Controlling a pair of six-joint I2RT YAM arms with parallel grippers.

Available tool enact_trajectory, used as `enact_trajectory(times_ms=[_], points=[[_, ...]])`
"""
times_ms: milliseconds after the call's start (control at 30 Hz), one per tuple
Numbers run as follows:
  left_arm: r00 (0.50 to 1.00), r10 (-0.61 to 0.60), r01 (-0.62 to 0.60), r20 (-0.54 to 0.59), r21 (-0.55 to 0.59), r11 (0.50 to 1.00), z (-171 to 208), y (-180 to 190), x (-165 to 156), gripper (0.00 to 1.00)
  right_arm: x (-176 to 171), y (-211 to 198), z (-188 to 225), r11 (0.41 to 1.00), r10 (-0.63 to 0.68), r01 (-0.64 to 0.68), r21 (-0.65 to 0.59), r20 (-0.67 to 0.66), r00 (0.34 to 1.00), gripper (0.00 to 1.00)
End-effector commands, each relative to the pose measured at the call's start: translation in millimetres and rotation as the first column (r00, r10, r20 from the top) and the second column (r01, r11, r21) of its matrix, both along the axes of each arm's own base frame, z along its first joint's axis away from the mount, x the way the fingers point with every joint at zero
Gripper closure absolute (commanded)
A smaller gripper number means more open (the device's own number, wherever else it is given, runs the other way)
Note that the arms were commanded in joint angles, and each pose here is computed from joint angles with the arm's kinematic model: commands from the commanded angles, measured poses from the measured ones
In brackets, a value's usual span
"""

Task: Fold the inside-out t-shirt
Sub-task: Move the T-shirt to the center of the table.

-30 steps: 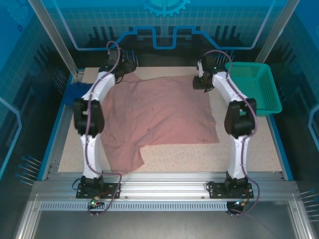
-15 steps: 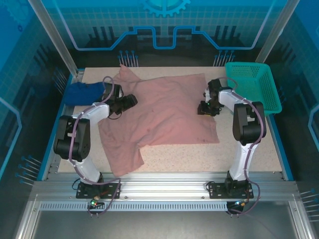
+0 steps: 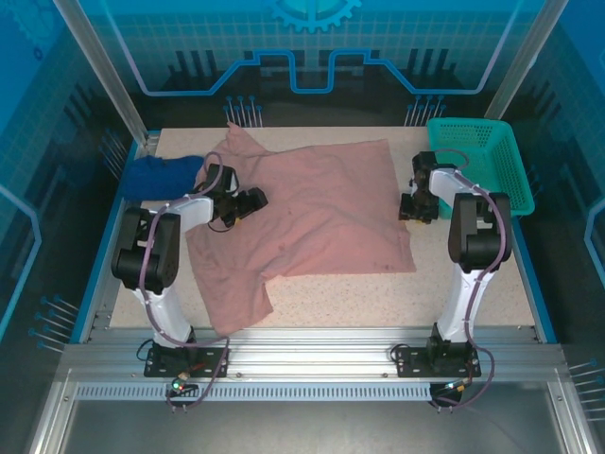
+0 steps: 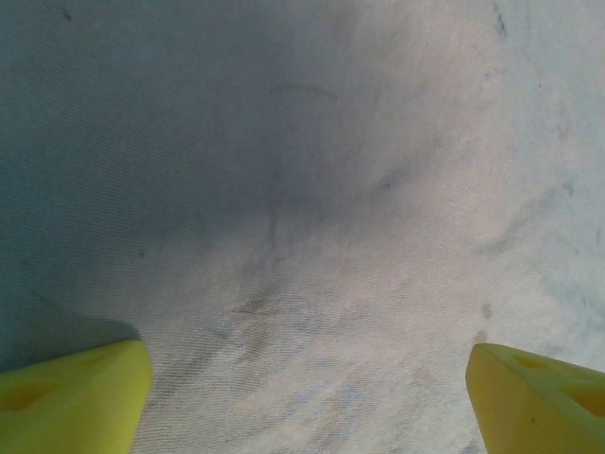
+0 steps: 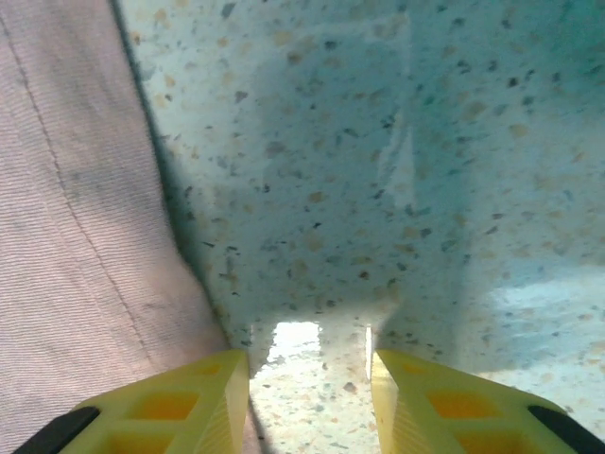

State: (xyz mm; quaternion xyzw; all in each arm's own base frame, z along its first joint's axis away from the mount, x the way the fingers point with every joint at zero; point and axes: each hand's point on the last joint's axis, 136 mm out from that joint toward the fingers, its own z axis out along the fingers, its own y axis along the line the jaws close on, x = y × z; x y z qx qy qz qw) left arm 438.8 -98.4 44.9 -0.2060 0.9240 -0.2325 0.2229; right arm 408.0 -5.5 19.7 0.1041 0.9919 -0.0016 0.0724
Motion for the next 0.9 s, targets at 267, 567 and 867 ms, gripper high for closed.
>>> enact_trajectory(times_ms=[267,567,867], points=[[0.994,0.0,-0.004,0.106,0.045,0.999,33.5,7.8,4.7,0.09,4.1,97.5,49.7,0.956,0.157,-0.203,0.213,0.217,0.964,0.52],[0.999,0.003,-0.005,0.049,0.053,0.999,22.0,13.4,4.6,0.09,9.5,96.8,-3.9,0.962,0.137,-0.143,0.232,0.04,0.99,0.57],[1.0,-0.008,0.008,-0.02,0.026,1.0,5.6,13.3,-6.2,0.09,-24.5,47.3,-18.5,0.99,0.047,-0.039,0.137,-0.05,0.998,0.66]])
